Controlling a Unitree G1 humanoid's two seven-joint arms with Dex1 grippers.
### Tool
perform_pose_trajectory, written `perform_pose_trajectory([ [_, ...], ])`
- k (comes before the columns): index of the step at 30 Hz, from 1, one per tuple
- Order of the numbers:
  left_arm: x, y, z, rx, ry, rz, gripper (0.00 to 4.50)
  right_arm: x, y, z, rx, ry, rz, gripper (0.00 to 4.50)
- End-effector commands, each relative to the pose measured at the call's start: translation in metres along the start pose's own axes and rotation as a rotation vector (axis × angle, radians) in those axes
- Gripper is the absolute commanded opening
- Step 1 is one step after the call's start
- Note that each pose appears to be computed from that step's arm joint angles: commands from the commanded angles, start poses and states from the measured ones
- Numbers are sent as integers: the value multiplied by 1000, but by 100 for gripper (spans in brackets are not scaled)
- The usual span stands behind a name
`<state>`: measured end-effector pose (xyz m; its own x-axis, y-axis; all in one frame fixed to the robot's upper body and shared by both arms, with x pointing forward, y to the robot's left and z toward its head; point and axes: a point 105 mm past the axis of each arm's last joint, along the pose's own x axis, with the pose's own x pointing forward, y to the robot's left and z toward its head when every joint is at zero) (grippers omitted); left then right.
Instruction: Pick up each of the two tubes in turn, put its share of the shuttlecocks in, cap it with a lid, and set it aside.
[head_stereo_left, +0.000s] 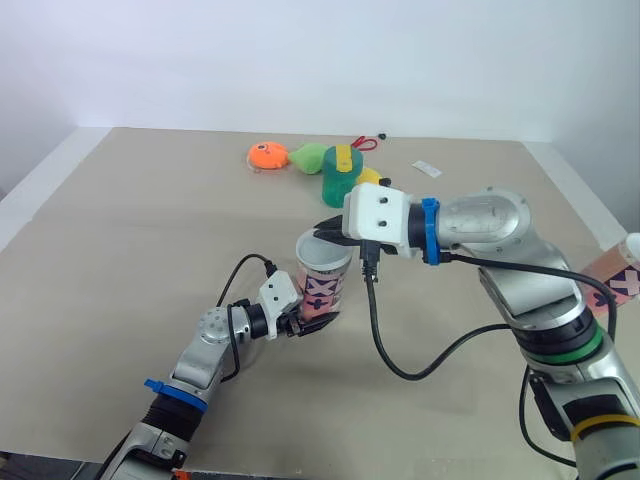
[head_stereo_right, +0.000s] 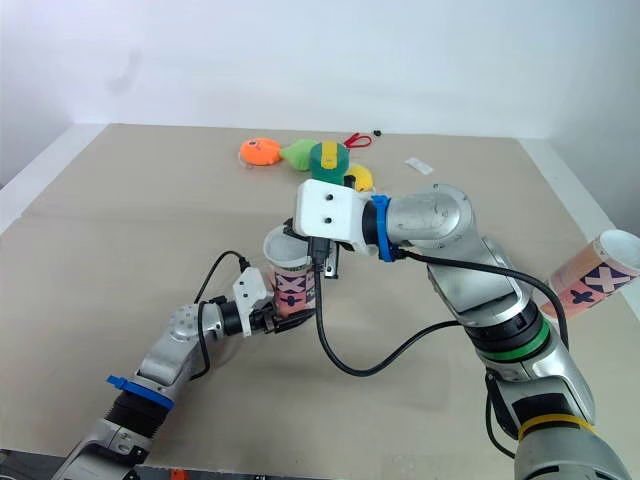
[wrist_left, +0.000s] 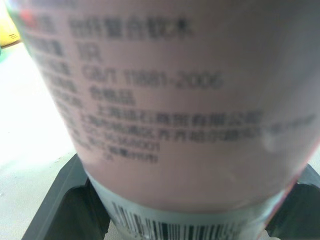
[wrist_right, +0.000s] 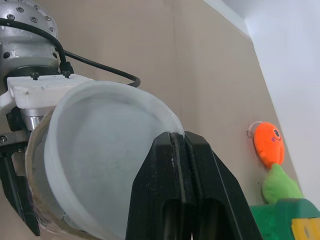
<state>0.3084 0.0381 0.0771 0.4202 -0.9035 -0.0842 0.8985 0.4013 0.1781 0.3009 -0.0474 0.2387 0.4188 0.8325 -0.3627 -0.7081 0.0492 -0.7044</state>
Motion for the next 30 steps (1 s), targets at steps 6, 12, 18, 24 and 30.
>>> perform_pose_trajectory([
  [6,-1,-16,-36,-96,122,-37,323,24,32,-5,-15,-31,58,4],
  [12,-2,-16,-36,-98,124,-36,323,33,49,-17,-1,-26,72,4],
  [18,-2,-17,-36,-96,124,-39,323,39,59,-30,17,-5,91,4],
  [24,-2,-17,-36,-96,124,-39,323,45,68,-43,-17,36,112,4],
  [30,-2,-17,-36,-96,125,-40,323,52,79,-49,-67,56,145,4],
])
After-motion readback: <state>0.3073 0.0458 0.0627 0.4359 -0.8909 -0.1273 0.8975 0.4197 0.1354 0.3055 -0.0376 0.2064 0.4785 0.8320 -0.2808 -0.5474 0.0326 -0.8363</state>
